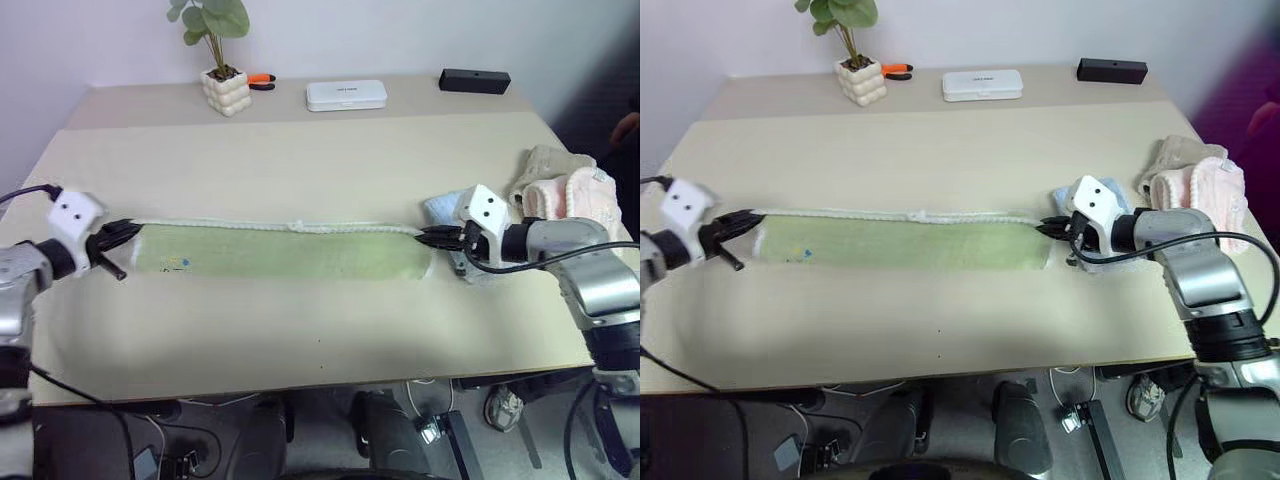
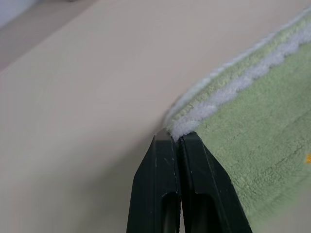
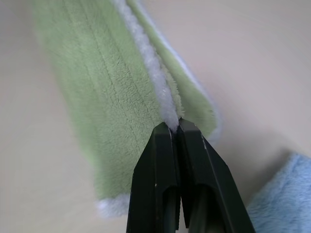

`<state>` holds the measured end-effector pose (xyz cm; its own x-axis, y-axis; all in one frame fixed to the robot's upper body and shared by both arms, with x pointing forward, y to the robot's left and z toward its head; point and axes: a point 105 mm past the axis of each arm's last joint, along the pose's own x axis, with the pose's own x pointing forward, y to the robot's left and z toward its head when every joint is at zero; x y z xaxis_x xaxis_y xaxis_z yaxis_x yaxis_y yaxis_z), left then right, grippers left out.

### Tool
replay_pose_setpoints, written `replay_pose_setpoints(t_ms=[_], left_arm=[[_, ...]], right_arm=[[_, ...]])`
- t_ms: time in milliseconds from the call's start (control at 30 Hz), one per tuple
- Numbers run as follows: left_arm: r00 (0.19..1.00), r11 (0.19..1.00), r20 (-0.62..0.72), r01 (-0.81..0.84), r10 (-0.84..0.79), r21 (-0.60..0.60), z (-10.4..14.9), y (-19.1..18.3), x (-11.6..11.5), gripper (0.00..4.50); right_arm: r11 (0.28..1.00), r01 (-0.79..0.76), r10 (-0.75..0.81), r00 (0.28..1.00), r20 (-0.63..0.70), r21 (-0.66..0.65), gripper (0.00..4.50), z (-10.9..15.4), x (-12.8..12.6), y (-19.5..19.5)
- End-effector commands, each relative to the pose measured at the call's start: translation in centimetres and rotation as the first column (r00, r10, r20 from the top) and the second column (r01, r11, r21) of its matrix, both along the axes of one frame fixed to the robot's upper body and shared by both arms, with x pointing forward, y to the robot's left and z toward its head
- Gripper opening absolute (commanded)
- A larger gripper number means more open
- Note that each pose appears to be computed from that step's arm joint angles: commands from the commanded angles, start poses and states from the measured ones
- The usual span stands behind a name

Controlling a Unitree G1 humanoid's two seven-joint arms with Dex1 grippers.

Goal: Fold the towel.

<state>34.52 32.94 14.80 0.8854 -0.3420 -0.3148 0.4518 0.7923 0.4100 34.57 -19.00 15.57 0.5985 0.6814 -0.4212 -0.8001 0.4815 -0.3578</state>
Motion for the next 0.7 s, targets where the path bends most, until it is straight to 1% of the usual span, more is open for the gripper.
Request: replay_pose_setpoints(t_ms=[33, 167, 300, 433, 567, 600, 667, 700], left_arm=[[1.0, 0.999, -0.018, -0.013, 0.013, 0.04, -0.7, 0.5, 1.0, 0.0], [1.0, 0.998, -0.03, -0.001, 0.003, 0.057, -1.2, 0.3, 1.9, 0.0], [1.0, 0.999, -0.026, -0.016, 0.017, 0.042, -1.2, 0.4, 2.5, 0.0], [0.999, 0.998, -0.031, -0.037, 0.039, 0.041, -1.5, 0.9, 2.4, 0.0], [0.998, 0.998, -0.048, -0.033, 0.035, 0.045, -1.9, 1.0, 2.1, 0.0], [0.998, 0.999, -0.054, -0.033, 0.035, 0.032, -2.0, 1.0, 2.0, 0.0], [0.997, 0.997, -0.031, -0.072, 0.072, 0.008, -1.6, 1.4, 2.1, 0.59], [0.996, 0.997, -0.024, -0.083, 0.083, 0.002, -1.4, 1.6, 2.1, 0.91]], right_arm=[[1.0, 0.013, -0.012, 0.999, 0.047, -0.02, 0.06, 0.3, 1.3, 0.0], [0.999, 0.031, -0.03, 0.998, 0.06, -0.014, 0.06, 0.1, 2.5, -0.1], [0.999, 0.046, -0.046, 0.995, 0.09, 0.002, 0.06, 0.4, 3.6, 0.0], [0.998, 0.061, -0.062, 0.992, 0.106, 0.014, 0.06, 0.6, 4.5, 0.2], [0.998, 0.064, -0.064, 0.992, 0.109, 0.004, 0.06, 0.4, 4.7, 0.2], [0.998, 0.065, -0.065, 0.992, 0.109, 0.002, 0.29, 0.4, 4.7, 0.1], [0.998, 0.068, -0.068, 0.991, 0.119, -0.001, 0.93, 0.6, 4.7, 0.0], [0.998, 0.069, -0.068, 0.99, 0.122, -0.002, 1.37, 0.7, 4.6, -0.1]])
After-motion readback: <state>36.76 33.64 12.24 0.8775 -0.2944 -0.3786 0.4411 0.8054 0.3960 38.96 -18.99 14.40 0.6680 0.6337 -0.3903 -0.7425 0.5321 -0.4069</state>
